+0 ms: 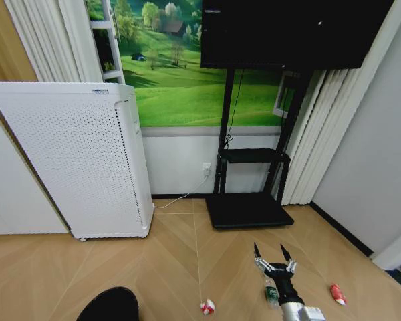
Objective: Pick up the trash bin and place the garbage on the floor into it.
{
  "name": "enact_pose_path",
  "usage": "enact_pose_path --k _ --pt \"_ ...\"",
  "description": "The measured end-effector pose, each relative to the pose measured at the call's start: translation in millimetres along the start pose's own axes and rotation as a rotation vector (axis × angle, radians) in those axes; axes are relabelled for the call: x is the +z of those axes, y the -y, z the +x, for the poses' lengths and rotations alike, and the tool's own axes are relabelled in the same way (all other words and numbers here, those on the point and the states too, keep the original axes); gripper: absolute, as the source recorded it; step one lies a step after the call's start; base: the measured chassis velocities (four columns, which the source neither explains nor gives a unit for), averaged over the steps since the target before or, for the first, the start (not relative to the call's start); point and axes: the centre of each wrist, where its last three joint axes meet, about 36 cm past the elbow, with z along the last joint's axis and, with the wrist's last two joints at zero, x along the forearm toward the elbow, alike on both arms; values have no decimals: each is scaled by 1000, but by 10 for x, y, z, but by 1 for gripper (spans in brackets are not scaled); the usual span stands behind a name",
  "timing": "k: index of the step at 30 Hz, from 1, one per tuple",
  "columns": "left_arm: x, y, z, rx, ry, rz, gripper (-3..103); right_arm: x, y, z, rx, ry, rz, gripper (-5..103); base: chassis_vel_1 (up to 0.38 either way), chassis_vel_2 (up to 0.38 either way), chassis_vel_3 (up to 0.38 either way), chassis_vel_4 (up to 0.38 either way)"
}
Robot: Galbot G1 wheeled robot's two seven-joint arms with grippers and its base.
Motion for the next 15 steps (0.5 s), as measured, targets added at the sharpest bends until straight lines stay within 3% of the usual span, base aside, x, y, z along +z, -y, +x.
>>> enact_pose_path --k 5,8,10,11,15 --pt "-28 3 -174 1 -15 -13 102 1 -17 11 -5 -1 0 100 0 0 0 0" --pt "-21 -7 -290 -5 -28 -21 91 -12 -17 14 -5 2 2 100 0 0 0 0" --pt "-16 -14 -304 -6 -31 -21 91 -15 -17 15 -5 2 2 100 0 0 0 0" --pt "-6 -25 -328 -5 -35 -20 80 -17 -15 19 -4 2 2 100 0 0 0 0" --pt "13 -44 -360 -7 -36 -18 75 -15 -17 25 -4 2 2 100 0 0 0 0"
